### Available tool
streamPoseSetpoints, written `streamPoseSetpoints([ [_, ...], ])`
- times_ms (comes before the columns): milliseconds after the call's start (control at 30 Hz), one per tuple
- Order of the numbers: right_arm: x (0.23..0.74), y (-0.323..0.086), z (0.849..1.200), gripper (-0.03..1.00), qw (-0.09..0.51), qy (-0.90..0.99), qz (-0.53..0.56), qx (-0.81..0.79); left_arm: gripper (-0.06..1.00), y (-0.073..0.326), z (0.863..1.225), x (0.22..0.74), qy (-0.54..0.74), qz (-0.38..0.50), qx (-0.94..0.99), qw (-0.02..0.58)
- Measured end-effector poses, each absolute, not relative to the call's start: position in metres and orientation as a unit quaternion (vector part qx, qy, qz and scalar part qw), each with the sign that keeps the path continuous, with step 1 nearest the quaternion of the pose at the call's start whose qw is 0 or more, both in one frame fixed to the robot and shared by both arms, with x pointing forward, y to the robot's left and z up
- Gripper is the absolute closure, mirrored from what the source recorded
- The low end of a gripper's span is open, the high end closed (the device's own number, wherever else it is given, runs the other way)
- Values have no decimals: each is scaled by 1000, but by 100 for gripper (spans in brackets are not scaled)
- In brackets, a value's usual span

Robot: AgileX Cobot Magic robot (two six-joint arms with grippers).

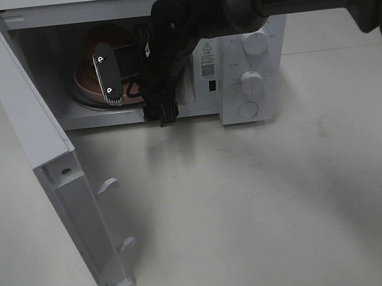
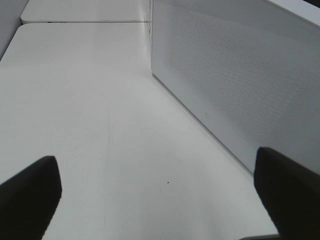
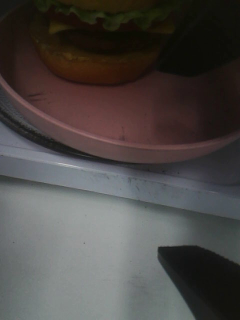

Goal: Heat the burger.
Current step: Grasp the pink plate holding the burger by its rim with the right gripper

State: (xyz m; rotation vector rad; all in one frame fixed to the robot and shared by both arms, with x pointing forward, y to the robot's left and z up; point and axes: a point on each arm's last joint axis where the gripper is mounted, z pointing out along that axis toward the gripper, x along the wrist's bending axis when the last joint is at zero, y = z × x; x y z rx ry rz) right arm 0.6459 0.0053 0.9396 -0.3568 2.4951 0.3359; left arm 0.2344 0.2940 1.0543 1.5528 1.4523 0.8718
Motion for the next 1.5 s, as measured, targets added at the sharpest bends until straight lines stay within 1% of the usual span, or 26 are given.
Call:
streamPoseSetpoints([
  [467, 666, 19, 942, 11, 306, 936, 135, -112, -4, 294, 1054, 234, 577, 346, 617, 409],
  [667, 673, 24, 936, 12, 305, 936, 133, -111, -4, 294, 1054, 234, 577, 346, 617, 409],
  [833, 676, 26, 932, 16, 301, 938, 131, -110, -4, 294, 1054, 234, 577, 346, 617, 409],
  [900, 677, 27, 924, 20, 295, 940, 128, -110, -4, 294, 1054, 234, 577, 346, 617, 409],
  [933, 677, 27, 924, 20, 295, 940, 128, -110, -4, 294, 1054, 234, 577, 346, 617, 409],
  [967, 677, 28, 920, 23, 291, 942, 127, -109, -4, 294, 1054, 234, 577, 346, 617, 409],
  [1000, 677, 28, 920, 23, 291, 942, 127, -109, -4, 294, 1054, 234, 577, 346, 617, 409],
  [1033, 677, 28, 916, 28, 286, 944, 129, -106, -4, 294, 1054, 234, 577, 346, 617, 409],
  [1067, 676, 28, 916, 32, 284, 944, 130, -105, -4, 294, 1054, 234, 577, 346, 617, 409],
  [1100, 676, 28, 916, 32, 284, 944, 130, -105, -4, 294, 1054, 234, 577, 346, 617, 409],
  [1133, 676, 28, 916, 41, 283, 944, 131, -104, -4, 294, 1054, 234, 577, 346, 617, 409],
  [1167, 675, 28, 915, 48, 278, 946, 130, -103, -4, 294, 1054, 234, 577, 346, 617, 409],
  [1200, 675, 28, 915, 48, 278, 946, 130, -103, -4, 294, 1054, 234, 577, 346, 617, 409],
  [1233, 674, 28, 914, 64, 267, 950, 126, -100, -4, 294, 1054, 234, 577, 346, 617, 409],
  [1267, 673, 29, 915, 79, 268, 949, 130, -99, -4, 294, 1054, 234, 577, 346, 617, 409],
  [1300, 673, 29, 915, 79, 268, 949, 130, -99, -4, 294, 1054, 234, 577, 346, 617, 409],
  [1333, 673, 29, 915, 84, 267, 950, 130, -100, -4, 294, 1054, 234, 577, 346, 617, 409],
  [1500, 672, 31, 915, 85, 268, 949, 130, -104, -4, 294, 1054, 234, 577, 346, 617, 409],
])
